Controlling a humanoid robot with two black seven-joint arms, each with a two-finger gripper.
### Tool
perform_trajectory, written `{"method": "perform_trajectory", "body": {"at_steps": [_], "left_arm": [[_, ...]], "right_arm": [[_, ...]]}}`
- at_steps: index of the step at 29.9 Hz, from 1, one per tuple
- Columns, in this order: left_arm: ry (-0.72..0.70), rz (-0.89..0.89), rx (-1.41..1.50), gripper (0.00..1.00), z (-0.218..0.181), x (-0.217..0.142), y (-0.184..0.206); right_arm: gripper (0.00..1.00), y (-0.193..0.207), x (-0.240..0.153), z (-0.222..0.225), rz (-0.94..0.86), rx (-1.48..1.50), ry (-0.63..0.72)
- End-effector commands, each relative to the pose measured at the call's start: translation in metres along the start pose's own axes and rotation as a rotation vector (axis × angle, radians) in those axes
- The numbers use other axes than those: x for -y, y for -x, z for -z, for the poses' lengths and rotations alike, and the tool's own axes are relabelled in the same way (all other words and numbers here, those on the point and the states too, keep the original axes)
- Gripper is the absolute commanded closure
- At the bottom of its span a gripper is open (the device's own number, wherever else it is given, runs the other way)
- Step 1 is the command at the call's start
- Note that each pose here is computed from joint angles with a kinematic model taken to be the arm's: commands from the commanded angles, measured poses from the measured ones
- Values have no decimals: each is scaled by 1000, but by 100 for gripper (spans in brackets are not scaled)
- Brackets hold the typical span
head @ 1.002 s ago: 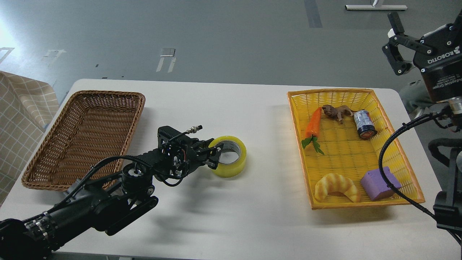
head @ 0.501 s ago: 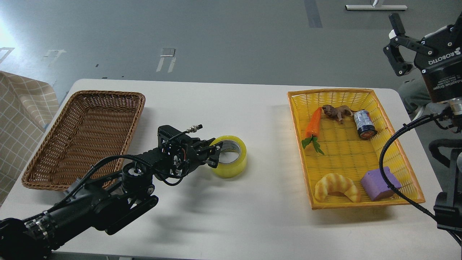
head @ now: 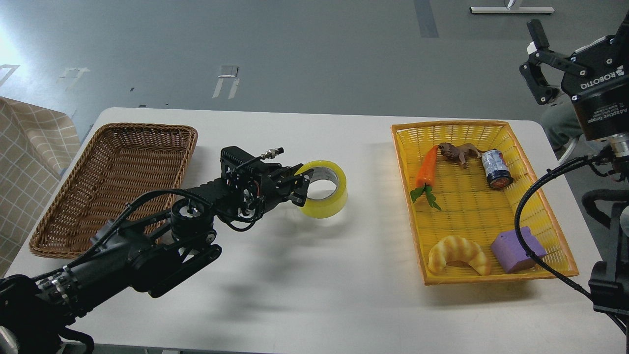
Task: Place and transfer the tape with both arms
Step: 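Lift the tape roll and carry it over the wicker basket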
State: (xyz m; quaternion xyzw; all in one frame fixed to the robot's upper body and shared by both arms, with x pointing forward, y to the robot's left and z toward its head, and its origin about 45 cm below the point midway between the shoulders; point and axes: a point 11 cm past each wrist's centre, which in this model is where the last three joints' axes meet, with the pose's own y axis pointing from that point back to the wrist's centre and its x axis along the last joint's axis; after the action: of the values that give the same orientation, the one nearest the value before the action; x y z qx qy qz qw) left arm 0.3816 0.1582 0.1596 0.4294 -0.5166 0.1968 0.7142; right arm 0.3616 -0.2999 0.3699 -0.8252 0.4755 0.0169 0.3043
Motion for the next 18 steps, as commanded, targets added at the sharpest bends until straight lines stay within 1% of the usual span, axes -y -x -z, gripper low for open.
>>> {"method": "perform_trajectory", "body": {"at_steps": [1,5,7,8,12,13,15,17,18], "left_arm": [[1,-27,43,81,11,-2,-21],[14,-54,116,81,33,-15,-50],[0,-59,133,81,42,-19,-56],[-21,-60,151,81,52,-25,-61],[-106,-40,194,81,91,-51,-66],[-107,-40,195,81,91,-51,-66],[-136,-40,218,81,110,-66,-67],[-173,-42,251,81,135,-90,-67],[-183,-40,260,81,141,-95,-67]], "right_arm": [[0,0,0,0,1,0,0],[0,0,0,-1,0,0,2],[0,1,0,-1,0,2,2],[0,1,0,-1,0,2,2],[0,1,0,-1,2,1,1],[0,1,0,-1,2,1,1],[0,1,0,-1,0,2,3],[0,1,0,-3,2,4,8],[0,1,0,-3,2,4,8]]}}
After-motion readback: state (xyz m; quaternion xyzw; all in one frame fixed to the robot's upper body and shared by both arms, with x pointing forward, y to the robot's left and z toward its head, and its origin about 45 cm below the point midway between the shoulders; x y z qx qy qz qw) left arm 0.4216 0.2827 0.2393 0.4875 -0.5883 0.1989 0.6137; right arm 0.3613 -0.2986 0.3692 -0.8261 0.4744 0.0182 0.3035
